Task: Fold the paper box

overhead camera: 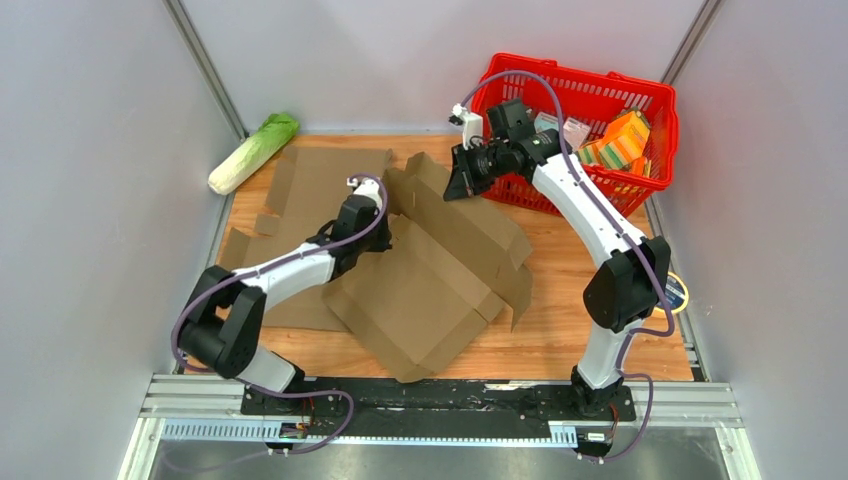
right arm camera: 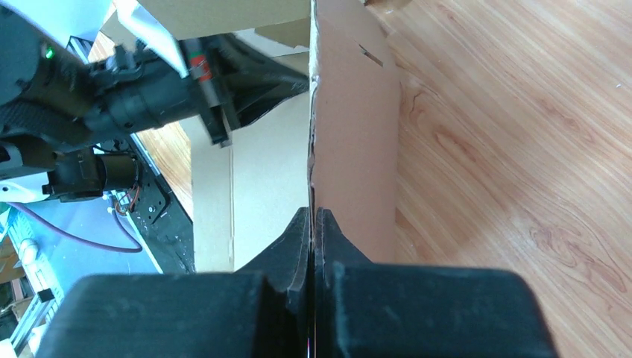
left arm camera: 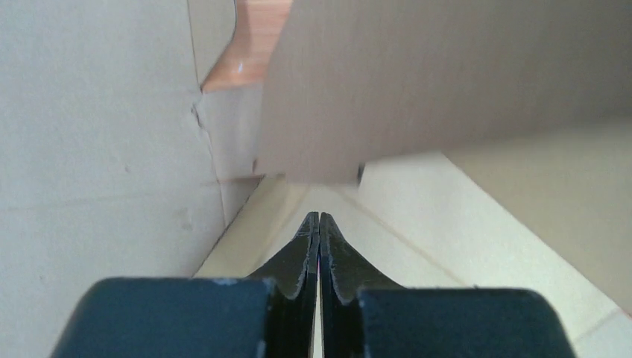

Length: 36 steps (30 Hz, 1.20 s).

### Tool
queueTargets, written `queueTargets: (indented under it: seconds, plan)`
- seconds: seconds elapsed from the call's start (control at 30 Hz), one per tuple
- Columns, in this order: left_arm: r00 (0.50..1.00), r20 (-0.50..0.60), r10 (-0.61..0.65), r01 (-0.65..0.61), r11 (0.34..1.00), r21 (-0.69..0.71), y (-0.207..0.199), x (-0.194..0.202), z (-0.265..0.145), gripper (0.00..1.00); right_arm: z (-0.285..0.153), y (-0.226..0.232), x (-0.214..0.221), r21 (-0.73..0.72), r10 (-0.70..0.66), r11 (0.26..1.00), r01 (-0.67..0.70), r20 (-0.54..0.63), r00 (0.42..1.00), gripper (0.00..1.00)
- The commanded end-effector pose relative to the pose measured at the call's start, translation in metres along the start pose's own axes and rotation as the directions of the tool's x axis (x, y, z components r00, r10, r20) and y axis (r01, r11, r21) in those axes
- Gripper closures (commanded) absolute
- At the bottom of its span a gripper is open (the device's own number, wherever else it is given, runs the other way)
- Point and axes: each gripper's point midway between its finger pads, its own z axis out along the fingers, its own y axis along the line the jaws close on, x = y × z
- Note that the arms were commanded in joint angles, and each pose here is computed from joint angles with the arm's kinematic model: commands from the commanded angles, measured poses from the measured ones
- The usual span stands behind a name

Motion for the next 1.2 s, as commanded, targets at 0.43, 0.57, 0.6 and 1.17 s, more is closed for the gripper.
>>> queueTargets:
  seconds: [0.43,0.57,0.6,1.17]
  plan:
    - [0.929,0.326,-0.176,0.129,0.979,0.161,-0.038,-0.082,-0.024,1.00,-0.018,0.017,-0.035,0.003,0.053,0.999,-0.053,0.111,0.992,1.00]
    - [0.904,0.395,-0.163,0.164,0.986,0.031,-0.015,-0.094,-0.017,1.00,-0.021,0.022,-0.036,-0.013,0.044,0.999,-0.043,0.117,0.992,1.00]
    - [0.909,0.394,-0.138,0.160,0.987,-0.024,-0.005,-0.091,-0.012,1.00,-0.022,0.023,-0.037,-0.014,0.039,0.999,-0.037,0.120,0.992,1.00]
    - [0.971,0.220,-0.097,0.119,0.989,-0.090,0.003,-0.043,0.012,1.00,-0.020,0.026,-0.043,-0.042,0.026,0.999,-0.021,0.135,0.991,1.00]
